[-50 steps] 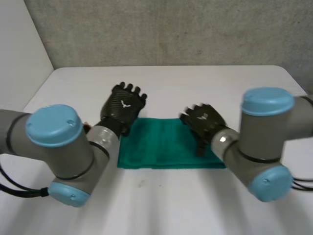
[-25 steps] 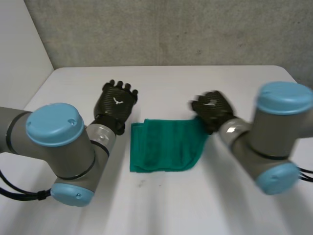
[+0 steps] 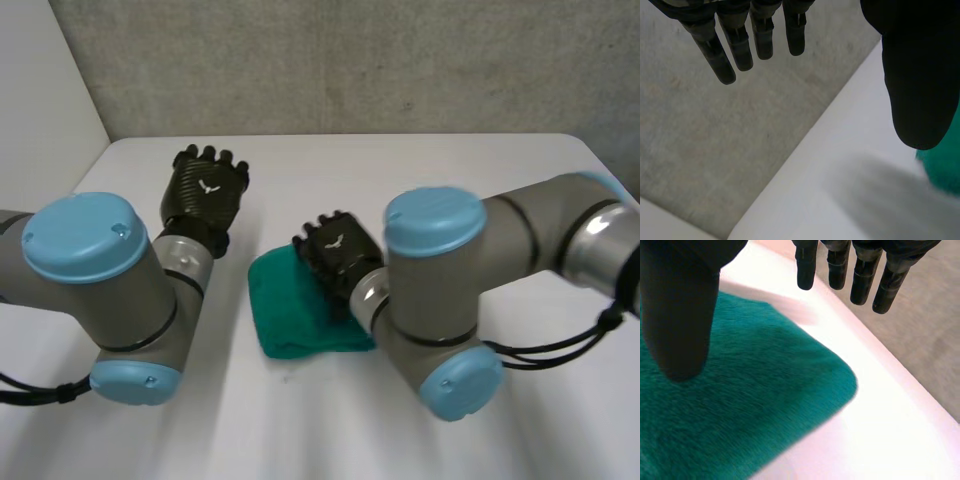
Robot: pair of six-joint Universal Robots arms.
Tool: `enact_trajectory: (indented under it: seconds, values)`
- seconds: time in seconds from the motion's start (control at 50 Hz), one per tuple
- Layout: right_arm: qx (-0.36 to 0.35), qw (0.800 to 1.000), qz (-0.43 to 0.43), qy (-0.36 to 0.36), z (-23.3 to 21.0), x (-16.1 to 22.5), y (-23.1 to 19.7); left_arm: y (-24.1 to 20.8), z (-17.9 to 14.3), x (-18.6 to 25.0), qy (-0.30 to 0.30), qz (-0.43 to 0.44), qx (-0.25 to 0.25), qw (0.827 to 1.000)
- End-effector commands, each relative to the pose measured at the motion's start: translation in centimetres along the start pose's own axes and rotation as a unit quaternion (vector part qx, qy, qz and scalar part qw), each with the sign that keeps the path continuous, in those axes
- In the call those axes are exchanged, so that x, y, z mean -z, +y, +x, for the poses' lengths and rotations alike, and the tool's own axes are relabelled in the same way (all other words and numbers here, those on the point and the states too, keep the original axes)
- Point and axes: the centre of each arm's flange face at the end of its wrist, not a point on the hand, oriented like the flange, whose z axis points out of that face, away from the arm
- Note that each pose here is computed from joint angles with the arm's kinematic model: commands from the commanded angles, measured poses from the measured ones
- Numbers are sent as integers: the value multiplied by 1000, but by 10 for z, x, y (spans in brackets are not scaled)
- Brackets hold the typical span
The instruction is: Fold the towel.
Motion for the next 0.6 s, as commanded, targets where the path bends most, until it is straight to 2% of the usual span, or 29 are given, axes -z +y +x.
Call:
enact_trajectory:
  seconds: [0.02,0.1,0.16,0.32,0.46,0.6]
  values:
    - [-92,996,-1,-2,27,3,3,-20,27,6,37,28,59,997]
    - [-122,992,-9,-14,31,-5,14,-7,47,13,73,-12,72,995]
    - [-127,991,-32,-20,27,-15,30,17,59,19,99,-78,75,989]
    - [-130,986,-107,-11,33,-21,58,64,60,24,100,-199,91,971]
    - [-125,985,-119,13,41,-20,62,64,56,24,103,-206,92,969]
    - [-129,988,-51,63,75,-5,18,9,16,13,60,-125,117,983]
